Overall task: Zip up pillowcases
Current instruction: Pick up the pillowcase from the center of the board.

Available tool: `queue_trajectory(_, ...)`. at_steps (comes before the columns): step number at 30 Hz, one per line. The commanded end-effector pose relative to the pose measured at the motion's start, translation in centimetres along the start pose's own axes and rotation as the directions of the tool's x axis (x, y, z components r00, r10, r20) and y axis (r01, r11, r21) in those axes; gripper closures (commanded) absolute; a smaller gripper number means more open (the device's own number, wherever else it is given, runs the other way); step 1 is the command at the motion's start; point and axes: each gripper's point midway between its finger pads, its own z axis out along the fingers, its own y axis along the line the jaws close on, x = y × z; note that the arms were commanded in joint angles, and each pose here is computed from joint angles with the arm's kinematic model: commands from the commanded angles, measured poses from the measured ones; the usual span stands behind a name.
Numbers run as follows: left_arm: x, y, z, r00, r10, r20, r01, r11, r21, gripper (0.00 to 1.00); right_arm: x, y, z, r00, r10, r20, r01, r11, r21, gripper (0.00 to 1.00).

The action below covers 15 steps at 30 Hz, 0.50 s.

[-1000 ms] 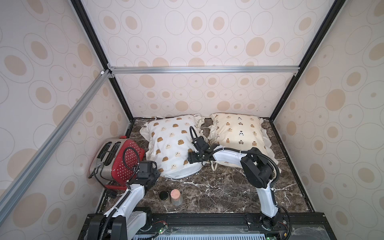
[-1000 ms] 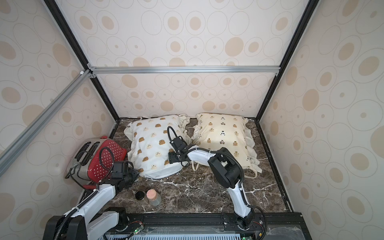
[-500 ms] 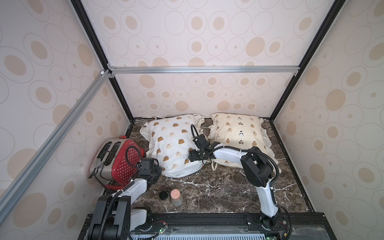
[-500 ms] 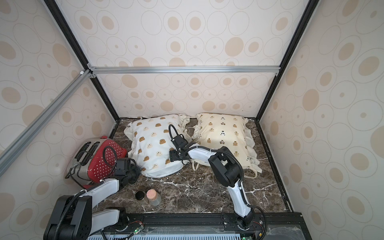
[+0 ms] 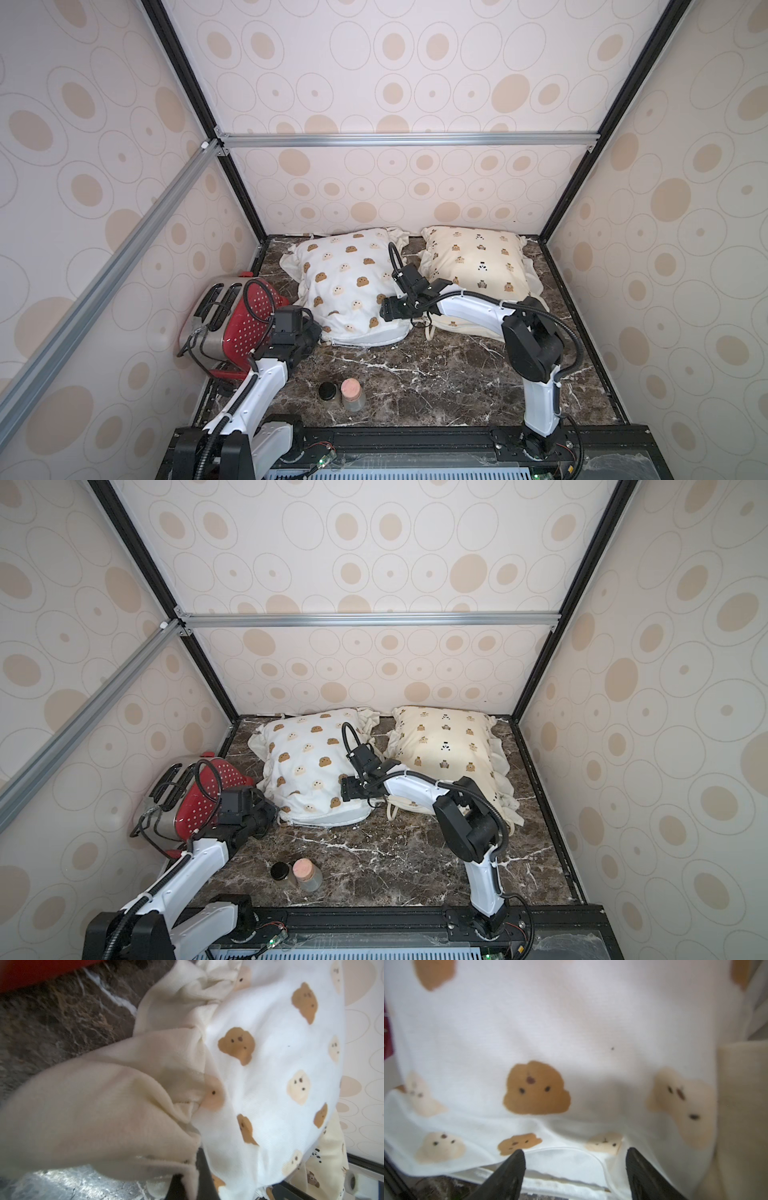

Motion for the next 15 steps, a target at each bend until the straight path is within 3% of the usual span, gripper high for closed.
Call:
queue_trajectory(1,0.1,-0.4,-1.5,1.0,0.018,-0.014,-0.018,1.0,0.005,1.0,0.3,1.0,-2.7,0.999,0.044,0.001,-0.044,0.998,-0.052,0.21)
queue_trajectory(9,0.2,-1.7,-3.1,0.997,0.065,-0.035,-0.063,0.997,0.037,1.0,2.7,6.7,-5.2,1.0,0.02,-0.019,-0.023,0.979,-0.201,0.21)
queue_trajectory(15,0.2,-2.6,-3.7,0.996,0.081,-0.045,-0.078,0.995,0.064,1.0,5.0,10.6,-5.0,0.999,-0.025,-0.041,0.013,0.961,-0.275,0.25)
